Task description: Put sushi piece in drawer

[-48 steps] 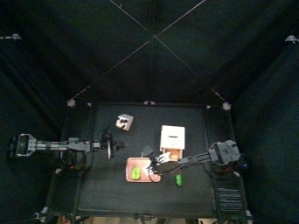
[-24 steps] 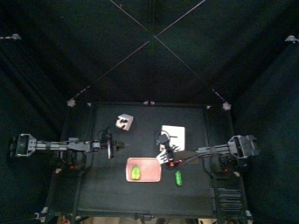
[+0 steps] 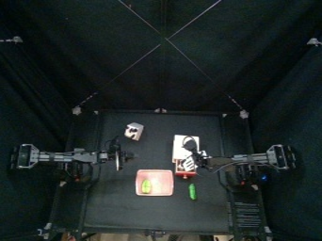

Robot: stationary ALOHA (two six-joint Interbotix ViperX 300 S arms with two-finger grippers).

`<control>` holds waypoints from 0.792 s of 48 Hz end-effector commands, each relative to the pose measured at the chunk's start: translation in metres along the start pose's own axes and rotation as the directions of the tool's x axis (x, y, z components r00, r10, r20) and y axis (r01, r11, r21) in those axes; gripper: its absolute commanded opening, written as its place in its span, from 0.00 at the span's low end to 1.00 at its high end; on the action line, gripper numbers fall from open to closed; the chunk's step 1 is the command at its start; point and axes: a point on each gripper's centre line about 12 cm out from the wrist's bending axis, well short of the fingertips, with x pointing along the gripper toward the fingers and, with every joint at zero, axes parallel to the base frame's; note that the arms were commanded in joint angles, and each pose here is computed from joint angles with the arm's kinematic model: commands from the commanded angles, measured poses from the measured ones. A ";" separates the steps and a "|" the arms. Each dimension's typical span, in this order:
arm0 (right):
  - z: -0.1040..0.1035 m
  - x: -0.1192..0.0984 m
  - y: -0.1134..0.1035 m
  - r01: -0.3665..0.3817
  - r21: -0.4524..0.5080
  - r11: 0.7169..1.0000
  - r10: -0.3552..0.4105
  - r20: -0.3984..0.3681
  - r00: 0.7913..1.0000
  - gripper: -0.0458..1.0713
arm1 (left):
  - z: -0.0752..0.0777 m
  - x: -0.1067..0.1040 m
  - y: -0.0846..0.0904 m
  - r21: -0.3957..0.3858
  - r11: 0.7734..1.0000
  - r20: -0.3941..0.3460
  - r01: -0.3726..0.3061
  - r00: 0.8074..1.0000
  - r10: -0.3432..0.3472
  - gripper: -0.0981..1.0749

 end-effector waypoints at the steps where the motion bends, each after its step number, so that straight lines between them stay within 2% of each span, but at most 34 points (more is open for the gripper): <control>1: 0.005 -0.014 -0.001 -0.079 -0.010 0.997 0.079 0.062 0.995 0.57 | 0.005 0.001 -0.001 0.001 1.000 0.016 0.001 1.000 -0.001 0.29; 13: -0.007 -0.008 -0.006 -0.200 -0.102 0.974 0.211 0.112 0.971 0.57 | 0.005 0.001 0.000 -0.001 1.000 0.015 -0.001 1.000 0.001 0.29; 19: -0.010 -0.007 -0.005 -0.256 -0.111 0.960 0.269 0.122 0.955 0.57 | 0.004 0.001 0.000 -0.001 1.000 0.012 -0.002 1.000 0.002 0.29; 26: -0.011 -0.006 -0.006 -0.262 -0.119 0.958 0.277 0.125 0.953 0.58 | 0.004 0.001 0.000 -0.001 1.000 0.012 -0.002 1.000 0.002 0.29; 38: -0.021 0.002 -0.015 -0.241 -0.119 0.963 0.253 0.100 0.962 0.60 | 0.002 0.000 0.001 -0.001 1.000 0.010 -0.003 1.000 0.003 0.29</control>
